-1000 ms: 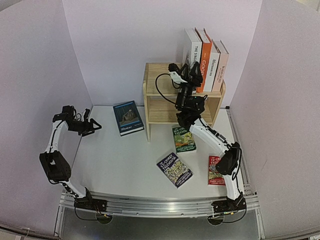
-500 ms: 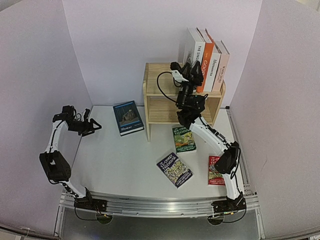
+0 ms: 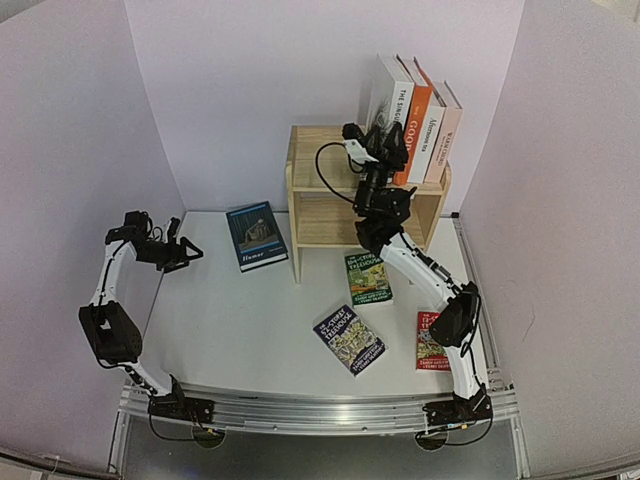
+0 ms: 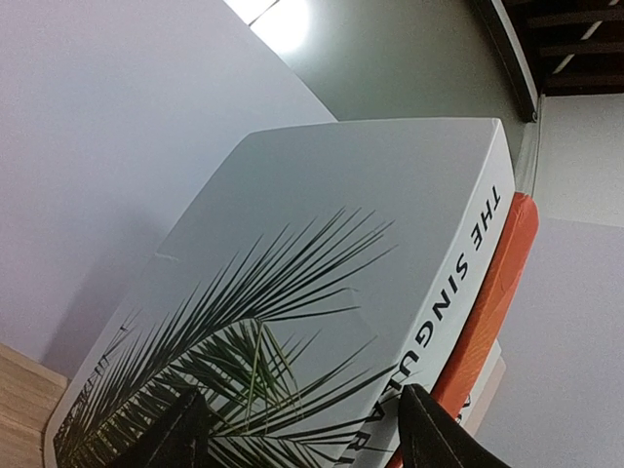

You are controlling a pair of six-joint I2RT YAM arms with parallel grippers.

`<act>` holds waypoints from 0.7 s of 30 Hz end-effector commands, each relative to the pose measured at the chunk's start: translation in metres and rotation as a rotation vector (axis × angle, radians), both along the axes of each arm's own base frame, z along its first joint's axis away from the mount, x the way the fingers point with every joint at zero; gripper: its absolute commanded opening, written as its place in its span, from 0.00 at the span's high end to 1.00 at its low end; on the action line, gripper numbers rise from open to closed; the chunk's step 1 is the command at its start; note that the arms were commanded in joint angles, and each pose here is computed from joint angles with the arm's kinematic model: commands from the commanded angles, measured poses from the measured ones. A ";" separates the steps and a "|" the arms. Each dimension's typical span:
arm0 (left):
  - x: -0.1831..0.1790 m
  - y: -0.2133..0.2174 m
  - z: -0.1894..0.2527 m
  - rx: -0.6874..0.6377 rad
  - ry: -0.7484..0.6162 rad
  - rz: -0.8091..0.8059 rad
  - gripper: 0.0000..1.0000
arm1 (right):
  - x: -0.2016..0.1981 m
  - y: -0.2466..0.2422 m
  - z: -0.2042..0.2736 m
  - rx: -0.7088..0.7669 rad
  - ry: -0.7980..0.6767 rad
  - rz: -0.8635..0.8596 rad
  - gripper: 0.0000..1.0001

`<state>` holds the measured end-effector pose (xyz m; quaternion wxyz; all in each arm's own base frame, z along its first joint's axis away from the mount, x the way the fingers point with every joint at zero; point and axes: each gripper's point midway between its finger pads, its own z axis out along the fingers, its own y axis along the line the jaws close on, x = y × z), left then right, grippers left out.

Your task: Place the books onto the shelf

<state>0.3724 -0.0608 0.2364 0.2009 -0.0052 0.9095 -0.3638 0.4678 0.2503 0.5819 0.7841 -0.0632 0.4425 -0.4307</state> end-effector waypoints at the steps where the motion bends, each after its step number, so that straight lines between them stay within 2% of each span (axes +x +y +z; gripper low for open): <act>1: 0.000 -0.003 0.003 -0.011 -0.008 -0.020 0.18 | -0.003 -0.014 0.009 0.037 -0.008 -0.019 0.33; 21: 0.000 -0.004 0.001 -0.010 -0.011 -0.023 0.18 | -0.019 0.004 0.014 0.012 -0.009 0.019 0.25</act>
